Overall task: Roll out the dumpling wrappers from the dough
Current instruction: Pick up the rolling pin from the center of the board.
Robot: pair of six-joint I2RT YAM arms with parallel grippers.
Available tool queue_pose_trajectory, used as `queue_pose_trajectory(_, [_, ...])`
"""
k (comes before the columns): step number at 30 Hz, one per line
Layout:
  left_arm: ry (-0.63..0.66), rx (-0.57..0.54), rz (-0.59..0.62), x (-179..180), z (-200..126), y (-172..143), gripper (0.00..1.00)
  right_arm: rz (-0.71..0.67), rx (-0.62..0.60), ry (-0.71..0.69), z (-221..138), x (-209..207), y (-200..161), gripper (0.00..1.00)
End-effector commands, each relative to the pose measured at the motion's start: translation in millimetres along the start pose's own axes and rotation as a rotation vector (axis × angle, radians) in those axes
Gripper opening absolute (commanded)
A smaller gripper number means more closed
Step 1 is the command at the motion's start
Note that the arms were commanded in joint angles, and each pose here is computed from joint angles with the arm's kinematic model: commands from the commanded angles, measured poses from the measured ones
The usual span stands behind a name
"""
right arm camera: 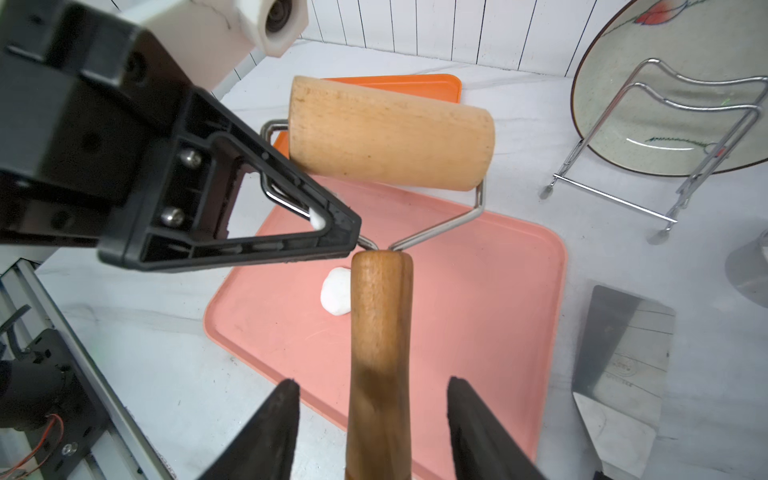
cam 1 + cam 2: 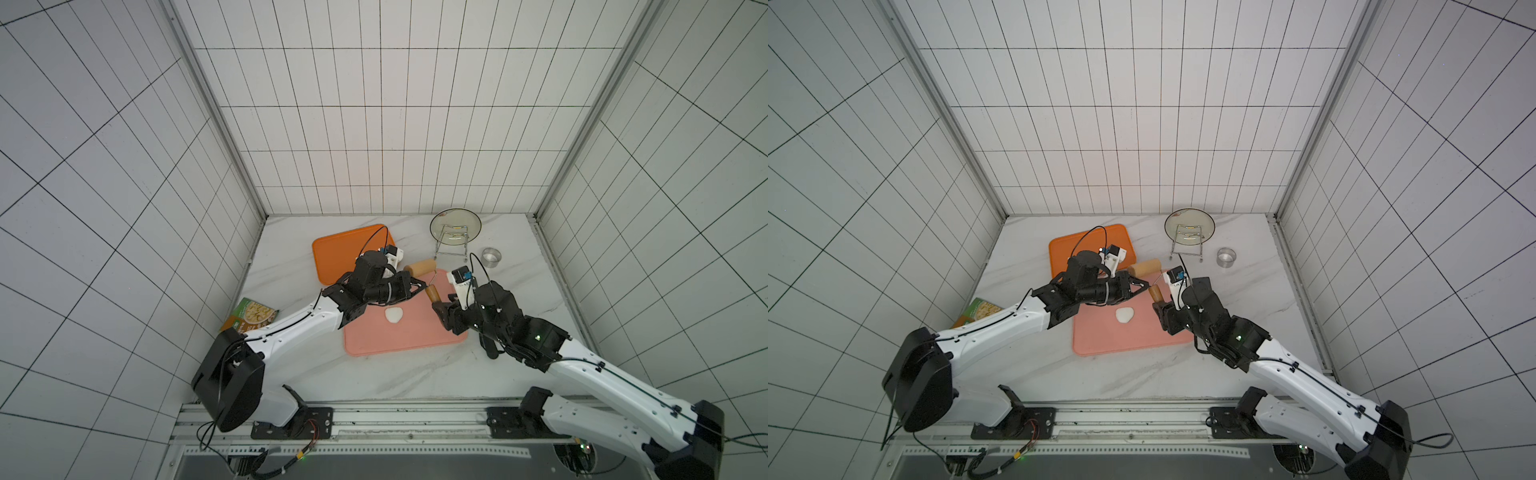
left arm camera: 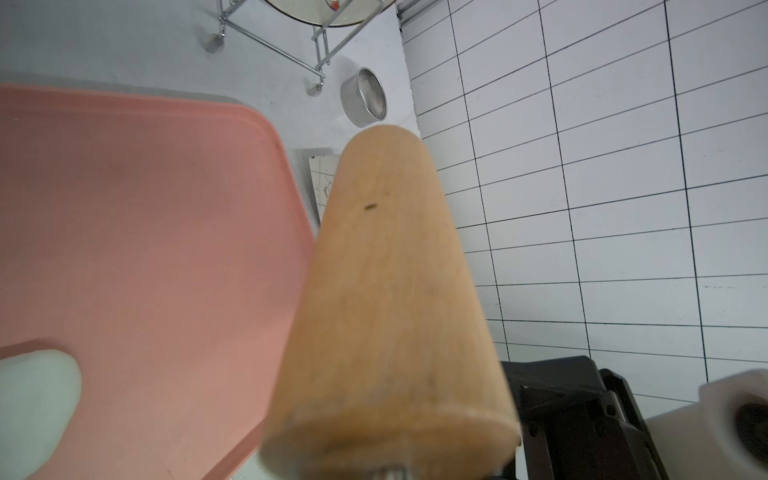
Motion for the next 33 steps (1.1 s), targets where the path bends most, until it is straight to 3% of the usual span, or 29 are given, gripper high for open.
queue_pose_trajectory(1, [-0.071, -0.109, 0.018, -13, -17, 24, 0.00, 0.110, -0.038, 0.020, -5, -9, 10, 0.70])
queue_pose_trajectory(6, [-0.128, -0.240, 0.008, -13, -44, 46, 0.00, 0.334, -0.073, 0.147, -4, -26, 23, 0.76])
queue_pose_trajectory(8, [-0.150, -0.305, 0.008, -15, -57, 53, 0.00, 0.428, -0.088, 0.195, -1, -35, 29, 0.99])
queue_pose_trajectory(9, [-0.159, -0.332, 0.012, -17, -62, 56, 0.00, 0.466, -0.097, 0.232, 1, -38, 33, 0.99])
queue_pose_trajectory(12, [-0.185, -0.411, 0.031, -27, -80, 64, 0.00, 0.582, -0.160, 0.360, 6, -45, 48, 0.99])
queue_pose_trajectory(14, [-0.211, -0.463, 0.036, -34, -90, 67, 0.00, 0.656, -0.206, 0.455, 11, -48, 57, 0.94])
queue_pose_trajectory(19, [-0.308, -0.534, 0.065, -54, -105, 70, 0.00, 0.749, -0.275, 0.682, 19, -42, 80, 0.88])
queue_pose_trajectory(25, [-0.369, -0.548, 0.078, -67, -104, 66, 0.00, 0.728, -0.350, 0.868, 10, -23, 108, 0.88])
queue_pose_trajectory(33, [-0.424, -0.568, 0.050, -72, -101, 67, 0.00, 0.686, -0.371, 0.938, 1, 0, 123, 0.84])
Point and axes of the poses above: each gripper's point midway between its finger pads, its own z axis out along the fingers, its own x axis along the line the jaws close on, y = z × x, the point moved 4 cm from there along -z, back along the fingers, and after that the axes turned 6 degrees about -z, right-handed, at the moved point
